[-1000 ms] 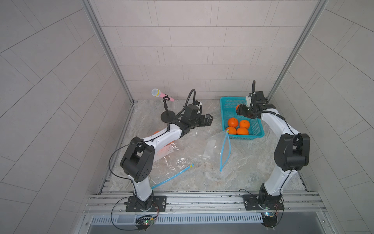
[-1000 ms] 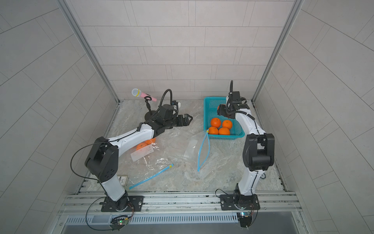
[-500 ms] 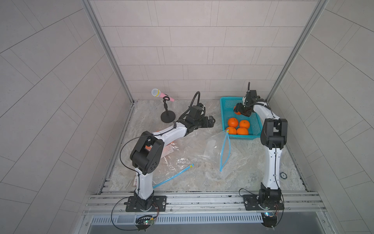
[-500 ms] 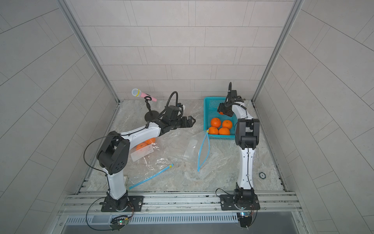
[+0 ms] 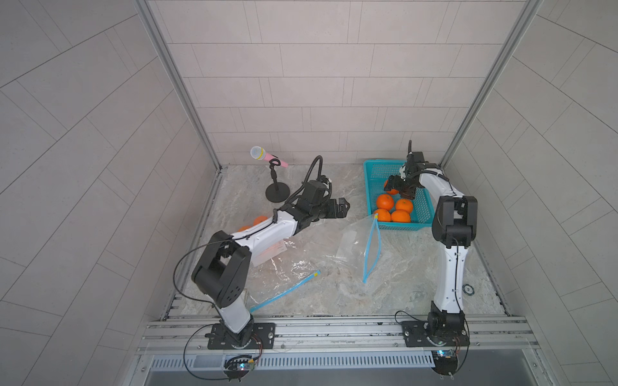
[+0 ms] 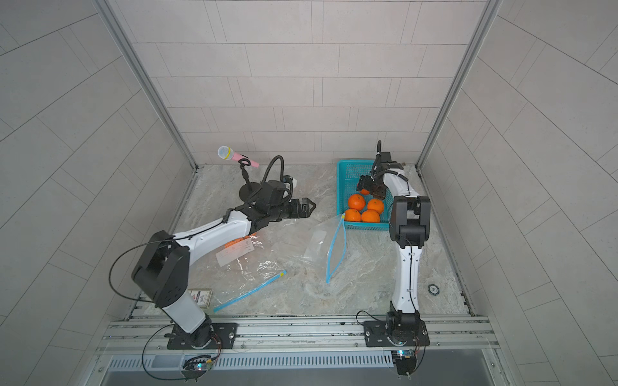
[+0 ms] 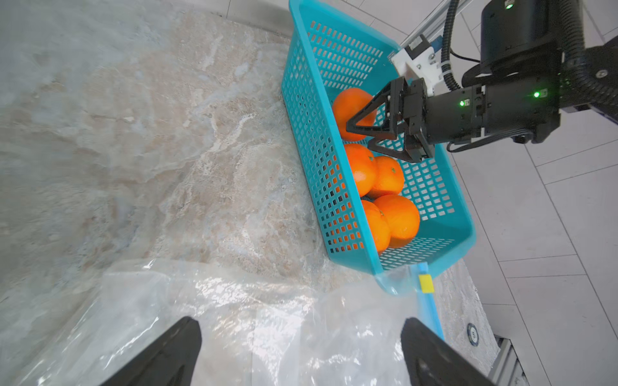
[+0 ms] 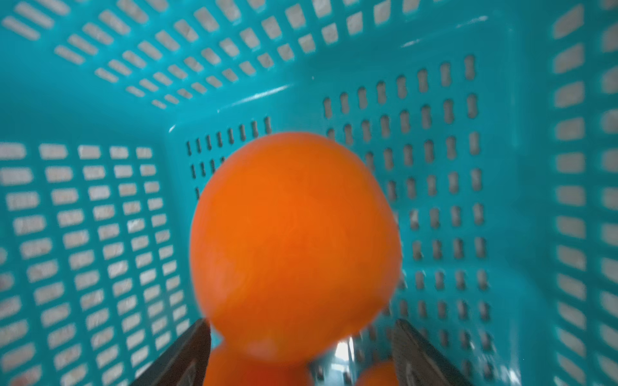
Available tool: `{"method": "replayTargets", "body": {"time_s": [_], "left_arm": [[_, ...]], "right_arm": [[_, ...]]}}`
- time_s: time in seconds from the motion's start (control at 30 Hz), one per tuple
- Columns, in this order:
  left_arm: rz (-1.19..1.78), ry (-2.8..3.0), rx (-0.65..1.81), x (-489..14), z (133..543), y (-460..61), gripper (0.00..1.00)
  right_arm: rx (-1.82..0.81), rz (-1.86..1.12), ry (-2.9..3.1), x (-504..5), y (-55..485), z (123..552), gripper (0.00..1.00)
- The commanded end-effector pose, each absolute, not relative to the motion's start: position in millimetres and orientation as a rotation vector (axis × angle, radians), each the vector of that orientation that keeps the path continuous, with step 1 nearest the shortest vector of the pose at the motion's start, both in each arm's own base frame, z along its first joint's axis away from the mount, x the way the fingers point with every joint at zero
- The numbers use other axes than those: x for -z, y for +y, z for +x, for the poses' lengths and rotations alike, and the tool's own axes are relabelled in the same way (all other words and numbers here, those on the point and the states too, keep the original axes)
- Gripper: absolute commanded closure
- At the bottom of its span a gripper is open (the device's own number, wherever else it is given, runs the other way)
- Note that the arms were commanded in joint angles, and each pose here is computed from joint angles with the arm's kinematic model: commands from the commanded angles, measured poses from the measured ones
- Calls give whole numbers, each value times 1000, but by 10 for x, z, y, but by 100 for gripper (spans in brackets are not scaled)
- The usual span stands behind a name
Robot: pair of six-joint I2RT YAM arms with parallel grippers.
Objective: Open the zip-top bag and take out the orange
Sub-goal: Place the orange in the basket, then adjust the zipper food storage bag at the center of the board.
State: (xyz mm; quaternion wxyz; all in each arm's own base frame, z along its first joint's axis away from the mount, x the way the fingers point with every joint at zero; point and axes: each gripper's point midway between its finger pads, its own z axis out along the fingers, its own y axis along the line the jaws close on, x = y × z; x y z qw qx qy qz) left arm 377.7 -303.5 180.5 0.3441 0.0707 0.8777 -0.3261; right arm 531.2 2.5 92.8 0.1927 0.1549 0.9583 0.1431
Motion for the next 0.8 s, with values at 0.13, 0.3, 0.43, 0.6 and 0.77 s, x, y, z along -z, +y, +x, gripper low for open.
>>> {"method": "replayTargets", "body": {"time_s": [0.13, 0.3, 0.43, 0.6, 0.77], "left_arm": [[132, 2395, 641, -1543, 3119, -2324, 1], [-5, 2413, 492, -1282, 2704, -1738, 2], [-94, 2359, 452, -1250, 2457, -1392, 8], [-102, 2404, 446, -1219, 2250, -1277, 9], [-127, 2451, 378, -1023, 2248, -1215, 9]], "right_arm": [[-364, 239, 2503, -2124, 534, 4478, 10], [-572, -56, 2457, -2204, 1451, 3538, 12], [-642, -131, 2418, -1817, 1948, 2869, 16], [-556, -219, 2462, -1447, 2067, 2453, 18], [-450, -190, 2523, -976, 1972, 2472, 18]]}}
